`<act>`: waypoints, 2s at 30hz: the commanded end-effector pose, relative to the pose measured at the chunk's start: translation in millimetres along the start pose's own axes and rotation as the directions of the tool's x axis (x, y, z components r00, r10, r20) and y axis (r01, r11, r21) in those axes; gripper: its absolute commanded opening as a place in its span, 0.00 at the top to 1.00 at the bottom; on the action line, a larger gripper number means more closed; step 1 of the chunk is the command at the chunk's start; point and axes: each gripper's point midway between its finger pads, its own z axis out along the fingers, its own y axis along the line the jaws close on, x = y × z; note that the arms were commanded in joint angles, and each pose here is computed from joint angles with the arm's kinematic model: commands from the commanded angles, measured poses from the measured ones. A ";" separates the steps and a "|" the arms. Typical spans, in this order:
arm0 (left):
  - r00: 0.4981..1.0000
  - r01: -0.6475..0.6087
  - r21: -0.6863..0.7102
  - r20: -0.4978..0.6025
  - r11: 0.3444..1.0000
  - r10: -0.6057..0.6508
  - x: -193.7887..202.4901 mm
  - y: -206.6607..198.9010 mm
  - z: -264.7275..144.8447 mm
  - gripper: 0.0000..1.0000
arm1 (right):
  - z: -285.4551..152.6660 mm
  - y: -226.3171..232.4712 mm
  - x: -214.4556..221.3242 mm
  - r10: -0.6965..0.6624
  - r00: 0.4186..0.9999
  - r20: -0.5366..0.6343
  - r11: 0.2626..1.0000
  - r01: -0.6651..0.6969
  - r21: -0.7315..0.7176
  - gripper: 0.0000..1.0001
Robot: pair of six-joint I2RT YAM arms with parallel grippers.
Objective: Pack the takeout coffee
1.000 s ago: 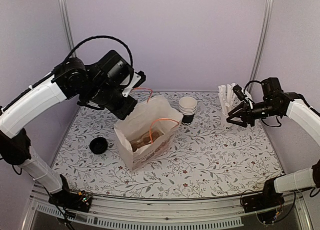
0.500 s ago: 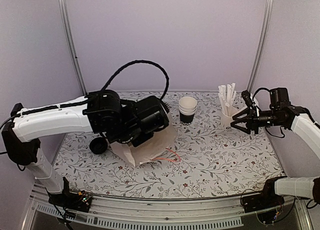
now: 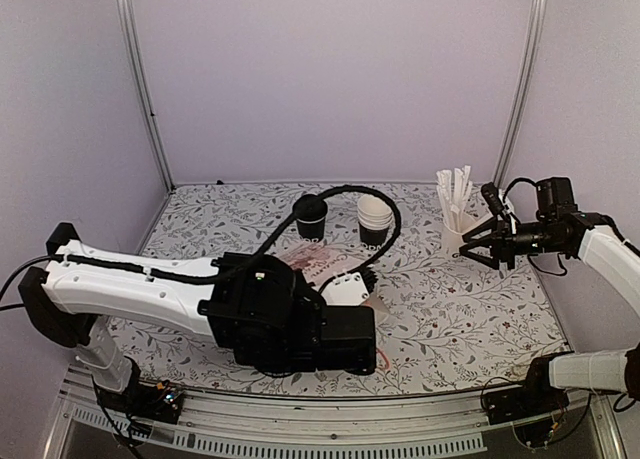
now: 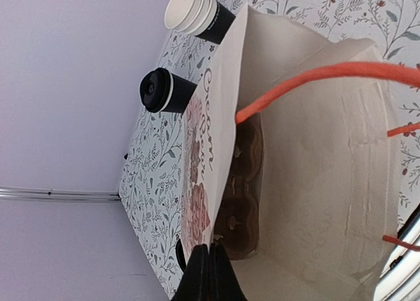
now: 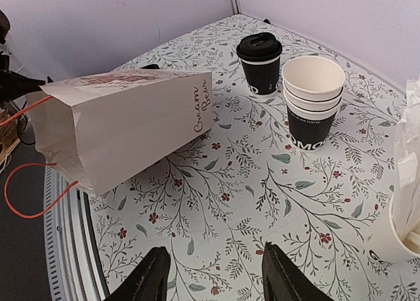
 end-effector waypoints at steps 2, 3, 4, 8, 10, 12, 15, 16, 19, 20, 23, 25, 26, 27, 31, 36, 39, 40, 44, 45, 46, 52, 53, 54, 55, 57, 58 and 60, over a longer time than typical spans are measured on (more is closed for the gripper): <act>0.997 0.070 -0.027 0.034 0.997 -0.069 -6.8 24.7 -13.2 1.00 | 1.0 2.3 1.1 0.000 1.000 0.009 1.000 0.000 -0.026 0.49; 0.995 0.088 -0.004 0.052 0.996 -0.088 -13.6 29.7 -18.4 1.00 | 0.9 2.5 1.1 -0.001 1.000 0.009 1.000 0.001 -0.026 0.49; 0.993 0.095 0.029 0.070 0.995 -0.097 -19.6 31.8 -22.5 1.00 | 0.8 2.9 1.3 0.000 1.000 0.009 1.000 0.000 -0.027 0.49; 0.960 0.167 0.220 0.185 0.961 -0.209 -45.9 45.9 -45.0 1.00 | 0.4 3.0 1.5 -0.005 1.000 0.009 1.000 0.006 -0.024 0.49; 0.929 0.240 0.287 0.210 0.927 -0.305 -52.5 65.6 -47.1 1.00 | 0.8 3.2 1.9 -0.005 1.000 0.008 1.000 0.005 -0.027 0.49; 0.898 0.310 0.335 0.204 0.890 -0.390 -50.4 85.9 -45.2 1.00 | 0.9 3.2 2.3 -0.005 1.000 0.007 1.000 0.005 -0.027 0.49; 0.850 0.408 0.379 0.174 0.831 -0.497 -42.4 112.2 -41.4 1.00 | 0.8 4.0 2.6 -0.006 1.000 0.008 1.000 0.006 -0.030 0.49; 0.836 0.435 0.390 0.160 0.812 -0.525 -39.0 118.1 -39.8 1.00 | 0.7 4.2 2.4 -0.008 1.000 0.008 1.000 0.008 -0.030 0.49; 0.770 0.550 0.412 0.088 0.727 -0.632 -22.6 138.1 -30.1 1.00 | 0.3 4.8 0.3 -0.011 1.000 0.013 0.999 0.011 -0.035 0.49; 0.747 0.587 0.411 0.057 0.698 -0.662 -15.5 142.5 -25.2 1.00 | -0.6 5.6 -2.2 -0.016 1.000 0.015 0.999 0.016 -0.038 0.49; 0.658 0.697 0.399 -0.023 0.596 -0.753 6.9 159.0 -15.3 1.00 | -5.7 8.8 -24.2 -0.043 0.999 0.019 0.998 0.044 -0.041 0.50; 0.587 0.753 0.404 -0.059 0.519 -0.807 19.7 166.7 -12.5 1.00 | -3.3 12.0 -42.9 -0.089 0.996 -0.013 0.996 0.089 -0.032 0.50; 0.550 0.777 0.409 -0.072 0.479 -0.832 25.4 170.1 -12.3 1.00 | -0.1 12.7 -53.2 -0.121 0.992 -0.035 0.993 0.120 -0.020 0.50; 0.515 0.797 0.413 -0.085 0.441 -0.853 31.4 172.5 -10.8 1.00 | 4.0 16.1 -63.0 -0.157 0.986 -0.056 0.988 0.156 -0.014 0.50; 0.384 0.854 0.420 -0.111 0.307 -0.916 54.0 181.4 -2.7 1.00 | 27.3 15.7 -106.9 -0.246 0.965 -0.092 0.969 0.248 0.012 0.50; 0.264 0.869 0.463 -0.135 0.175 -0.955 67.9 183.1 4.1 1.00 | 67.4 -2.8 -155.0 -0.224 0.971 -0.087 0.973 0.228 0.041 0.50; 0.215 0.874 0.472 -0.159 0.117 -0.963 73.3 182.0 7.2 1.00 | 103.3 -15.1 -172.4 -0.230 0.967 -0.113 0.968 0.239 0.075 0.49; 0.197 0.880 0.465 -0.163 0.101 -0.967 76.5 182.7 8.5 1.00 | 112.8 -18.1 -177.5 -0.233 0.965 -0.122 0.965 0.244 0.094 0.48; 0.123 0.916 0.399 -0.199 0.034 -0.972 96.1 182.0 17.2 1.00 | 169.5 -38.4 -179.6 -0.186 0.968 -0.171 0.972 0.206 0.109 0.45; 0.109 0.923 0.384 -0.211 0.021 -0.971 100.8 181.0 18.7 1.00 | 177.1 -42.0 -183.2 -0.170 0.971 -0.167 0.975 0.190 0.113 0.44; 0.092 0.928 0.372 -0.226 0.001 -0.970 104.2 179.3 19.8 1.00 | 189.0 -47.0 -182.9 -0.159 0.972 -0.171 0.977 0.179 0.112 0.42; 0.019 0.953 0.293 -0.295 -0.072 -0.955 127.3 163.8 26.2 1.00 | 250.5 -67.7 -173.5 -0.098 0.979 -0.181 0.985 0.121 0.122 0.26; 0.011 0.955 0.287 -0.303 -0.080 -0.953 129.8 161.6 27.2 1.00 | 260.7 -69.3 -170.5 -0.096 0.978 -0.183 0.985 0.120 0.125 0.23; 0.006 0.955 0.285 -0.308 -0.087 -0.951 131.6 159.9 27.7 1.00 | 267.9 -70.5 -170.5 -0.095 0.979 -0.179 0.984 0.120 0.135 0.20; -0.003 0.956 0.276 -0.314 -0.094 -0.949 134.7 157.8 29.3 1.00 | 278.9 -73.6 -165.2 -0.085 0.979 -0.183 0.982 0.113 0.150 0.15; -0.015 0.959 0.264 -0.323 -0.106 -0.946 140.5 154.6 32.2 1.00 | 291.7 -75.5 -163.8 -0.085 0.981 -0.177 0.978 0.116 0.173 0.08; -0.021 0.961 0.255 -0.326 -0.110 -0.945 143.8 153.8 34.3 1.00 | 301.1 -74.8 -158.4 -0.082 0.980 -0.181 0.980 0.112 0.166 0.06; -0.033 0.965 0.237 -0.328 -0.116 -0.944 151.2 153.0 38.7 1.00 | 311.6 -73.2 -156.9 -0.072 0.983 -0.170 0.983 0.098 0.155 0.04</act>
